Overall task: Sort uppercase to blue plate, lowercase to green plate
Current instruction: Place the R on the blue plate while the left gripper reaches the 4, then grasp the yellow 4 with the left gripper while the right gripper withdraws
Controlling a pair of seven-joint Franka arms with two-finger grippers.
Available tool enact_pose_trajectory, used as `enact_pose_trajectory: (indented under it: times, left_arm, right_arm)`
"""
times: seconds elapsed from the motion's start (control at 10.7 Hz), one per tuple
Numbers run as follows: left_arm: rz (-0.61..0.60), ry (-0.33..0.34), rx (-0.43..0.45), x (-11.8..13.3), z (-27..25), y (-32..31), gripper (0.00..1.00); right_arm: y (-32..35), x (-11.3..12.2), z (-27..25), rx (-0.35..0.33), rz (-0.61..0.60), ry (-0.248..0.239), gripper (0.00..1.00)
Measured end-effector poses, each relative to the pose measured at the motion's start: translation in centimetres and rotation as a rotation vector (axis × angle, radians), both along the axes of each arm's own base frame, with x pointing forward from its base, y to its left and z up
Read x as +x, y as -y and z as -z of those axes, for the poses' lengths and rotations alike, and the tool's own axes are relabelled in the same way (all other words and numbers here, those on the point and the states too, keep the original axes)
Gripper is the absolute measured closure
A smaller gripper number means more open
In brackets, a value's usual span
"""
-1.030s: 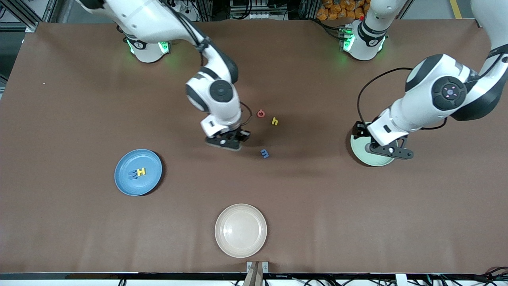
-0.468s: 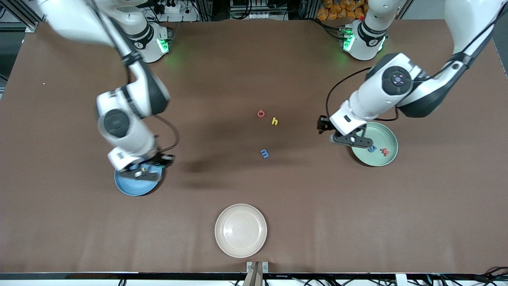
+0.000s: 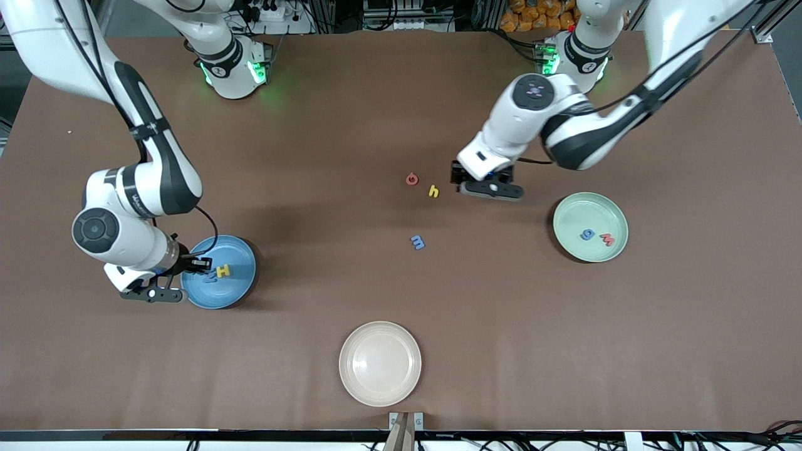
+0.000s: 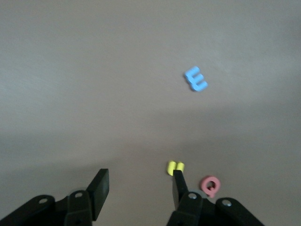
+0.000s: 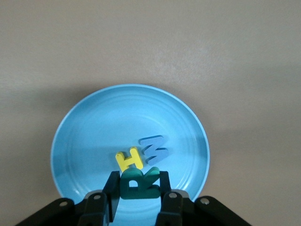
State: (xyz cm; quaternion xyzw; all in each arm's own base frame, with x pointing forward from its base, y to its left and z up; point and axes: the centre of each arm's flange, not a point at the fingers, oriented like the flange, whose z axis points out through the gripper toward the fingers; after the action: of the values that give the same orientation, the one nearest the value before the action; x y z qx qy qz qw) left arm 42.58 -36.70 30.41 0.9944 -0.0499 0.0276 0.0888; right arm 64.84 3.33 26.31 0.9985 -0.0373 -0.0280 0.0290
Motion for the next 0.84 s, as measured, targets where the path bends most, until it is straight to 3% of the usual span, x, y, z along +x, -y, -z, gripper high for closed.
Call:
enact_pose_trajectory:
  times: [0.19, 0.37, 0.66, 0.84]
  left_arm:
    - [0.019, 0.01, -0.001, -1.5, 3.8, 2.0, 0.37]
    - [0.038, 0.012, 0.004, -2.5, 6.8, 3.0, 0.37]
    - [0.058, 0.003, 0.031, -4.3, 9.0, 4.4, 0.37]
    - [0.067, 0.001, 0.041, -5.3, 10.0, 5.2, 0.37]
  right_arm:
    - [0.4, 0.2, 2.6, 0.016, 0.007, 0.006, 0.61]
    - [0.3, 0.3, 3.7, 0.025, 0.006, 0.016, 0.37]
    - [-0.1, 0.9, 1.1, 0.021, 0.0, 0.04, 0.0]
    - [-1.9, 0.5, -5.3, 0.002, -0.028, 0.057, 0.0]
